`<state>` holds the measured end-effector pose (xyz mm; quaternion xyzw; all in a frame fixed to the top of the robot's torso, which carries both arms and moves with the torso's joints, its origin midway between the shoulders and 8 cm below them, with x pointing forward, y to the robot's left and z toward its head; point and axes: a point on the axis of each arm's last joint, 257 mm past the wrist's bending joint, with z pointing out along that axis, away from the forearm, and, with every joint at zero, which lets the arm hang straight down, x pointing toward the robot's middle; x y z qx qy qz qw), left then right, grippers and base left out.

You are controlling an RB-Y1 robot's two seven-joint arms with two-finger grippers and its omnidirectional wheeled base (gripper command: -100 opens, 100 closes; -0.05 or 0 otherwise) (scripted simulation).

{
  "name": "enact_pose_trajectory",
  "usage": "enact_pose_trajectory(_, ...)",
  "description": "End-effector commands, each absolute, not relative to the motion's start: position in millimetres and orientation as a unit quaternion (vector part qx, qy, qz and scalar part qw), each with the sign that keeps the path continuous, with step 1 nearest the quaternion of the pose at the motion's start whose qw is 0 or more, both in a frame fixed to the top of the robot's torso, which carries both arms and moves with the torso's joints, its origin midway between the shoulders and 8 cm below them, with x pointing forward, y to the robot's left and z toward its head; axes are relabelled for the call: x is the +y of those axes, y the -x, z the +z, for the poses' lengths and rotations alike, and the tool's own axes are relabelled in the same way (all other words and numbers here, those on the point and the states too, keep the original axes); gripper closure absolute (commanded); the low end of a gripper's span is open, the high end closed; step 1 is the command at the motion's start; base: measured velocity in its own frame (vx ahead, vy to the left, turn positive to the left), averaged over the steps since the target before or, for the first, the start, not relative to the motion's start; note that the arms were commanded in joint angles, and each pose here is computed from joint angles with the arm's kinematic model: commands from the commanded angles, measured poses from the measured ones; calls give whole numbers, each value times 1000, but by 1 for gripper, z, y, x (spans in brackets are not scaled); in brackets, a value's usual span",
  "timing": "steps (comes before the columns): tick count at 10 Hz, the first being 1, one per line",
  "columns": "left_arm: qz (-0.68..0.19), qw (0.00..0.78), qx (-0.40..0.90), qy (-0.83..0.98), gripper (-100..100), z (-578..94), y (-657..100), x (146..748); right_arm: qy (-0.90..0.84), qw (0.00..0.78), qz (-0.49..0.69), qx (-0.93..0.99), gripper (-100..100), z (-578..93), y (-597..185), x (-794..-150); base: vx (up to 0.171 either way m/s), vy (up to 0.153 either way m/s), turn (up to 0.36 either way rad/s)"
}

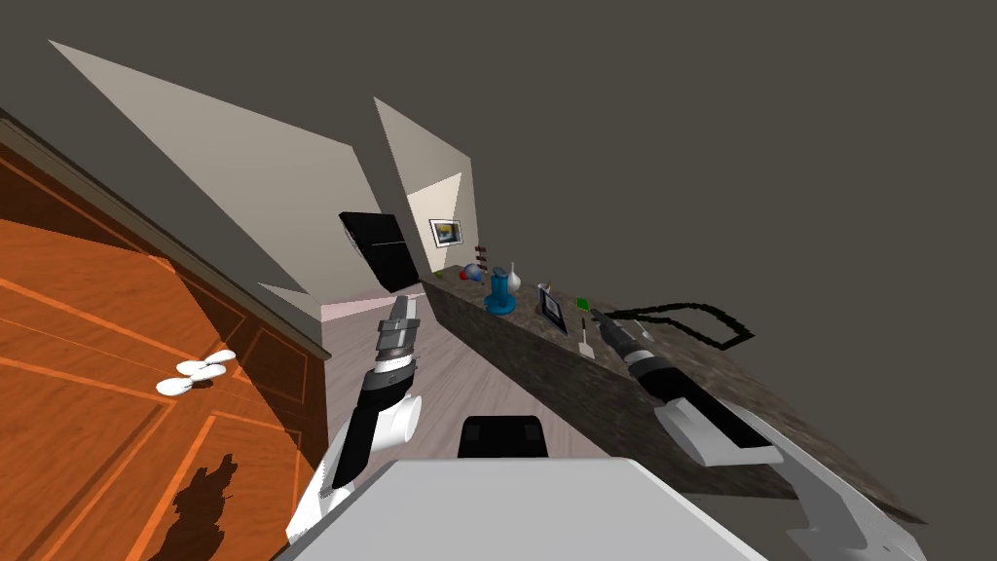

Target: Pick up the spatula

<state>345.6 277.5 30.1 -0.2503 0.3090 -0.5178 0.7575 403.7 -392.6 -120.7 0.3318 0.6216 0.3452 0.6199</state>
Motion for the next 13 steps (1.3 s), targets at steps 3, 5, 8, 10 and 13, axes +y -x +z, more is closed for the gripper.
enact_pose_trajectory(3,-518,757,309,250,0,30,-346,278,-338,596,312,658,-100,-140,-405,-406,2,-5,63)
enact_pose_trajectory(5,-518,757,309,250,0,30,-346,278,-343,579,291,680,-100,-152,-404,-415,7,-9,68)
enact_pose_trajectory(8,-518,758,309,250,0,30,-346,278,-353,542,254,719,-100,-177,-400,-430,10,-13,87)
enact_pose_trajectory(10,-518,758,309,250,0,30,-346,278,-356,522,235,739,-100,-189,-396,-436,11,-17,89)
enact_pose_trajectory(13,-518,757,309,250,0,30,-346,278,-363,496,210,760,-100,-205,-390,-445,16,-21,64)
